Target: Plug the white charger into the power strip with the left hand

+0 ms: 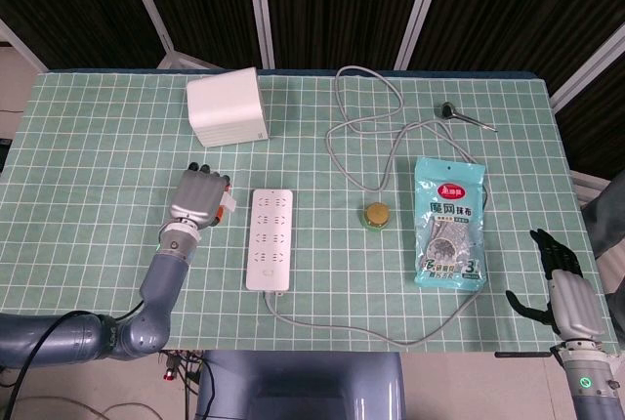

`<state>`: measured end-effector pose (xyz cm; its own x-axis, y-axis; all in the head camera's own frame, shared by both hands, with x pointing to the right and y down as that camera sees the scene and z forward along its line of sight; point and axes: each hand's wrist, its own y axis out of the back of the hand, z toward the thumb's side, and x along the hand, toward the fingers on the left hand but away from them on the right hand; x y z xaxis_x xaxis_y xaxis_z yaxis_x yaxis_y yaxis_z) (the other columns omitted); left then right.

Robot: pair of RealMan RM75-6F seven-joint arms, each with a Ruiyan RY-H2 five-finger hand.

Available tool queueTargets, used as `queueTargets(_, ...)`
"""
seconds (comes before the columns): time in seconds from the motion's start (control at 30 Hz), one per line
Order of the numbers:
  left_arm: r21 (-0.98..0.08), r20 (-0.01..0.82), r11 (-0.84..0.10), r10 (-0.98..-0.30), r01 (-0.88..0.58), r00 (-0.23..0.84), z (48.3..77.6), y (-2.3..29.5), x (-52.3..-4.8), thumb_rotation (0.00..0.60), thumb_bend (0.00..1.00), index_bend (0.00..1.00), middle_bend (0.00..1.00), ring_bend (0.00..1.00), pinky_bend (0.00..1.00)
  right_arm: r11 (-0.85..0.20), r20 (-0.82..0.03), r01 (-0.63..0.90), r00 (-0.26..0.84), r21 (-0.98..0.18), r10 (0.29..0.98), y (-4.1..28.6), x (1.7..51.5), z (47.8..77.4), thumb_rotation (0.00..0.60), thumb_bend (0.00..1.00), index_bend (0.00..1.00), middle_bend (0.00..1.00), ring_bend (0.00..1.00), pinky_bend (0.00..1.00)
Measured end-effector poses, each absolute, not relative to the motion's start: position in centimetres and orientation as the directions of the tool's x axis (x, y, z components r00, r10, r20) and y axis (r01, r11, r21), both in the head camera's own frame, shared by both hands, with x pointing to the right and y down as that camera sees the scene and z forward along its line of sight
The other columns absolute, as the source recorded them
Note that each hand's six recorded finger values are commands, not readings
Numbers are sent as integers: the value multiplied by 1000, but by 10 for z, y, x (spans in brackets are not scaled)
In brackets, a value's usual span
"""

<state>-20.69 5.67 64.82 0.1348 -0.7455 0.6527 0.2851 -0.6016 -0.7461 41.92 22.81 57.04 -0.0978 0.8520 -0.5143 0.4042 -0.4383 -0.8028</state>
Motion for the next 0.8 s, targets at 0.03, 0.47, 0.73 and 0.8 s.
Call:
queueTargets(0.03,-745,652,-598,-746,295,135,647,54,-203,600,602,719,721,231,171,-438,-516,406,-99,-802,851,228,420,571,600,340,0,0,0,0)
queueTargets(0.47,-642,701,-603,-711,473,46,650,51,-160,600,612,755,766,249,160,-440,-527,427,-105,-790,843,228,421,570,600,340,0,0,0,0)
queueTargets(0.73,-614,708,-599,-706,515,23,654,55,-144,600,620,767,788,272,160,-441,-532,437,-108,-784,840,228,421,571,600,341,0,0,0,0)
queueTargets(0.8,-611,709,-597,-705,519,23,655,57,-138,600,620,769,789,272,160,-441,-534,439,-110,-783,838,228,421,571,600,340,0,0,0,0)
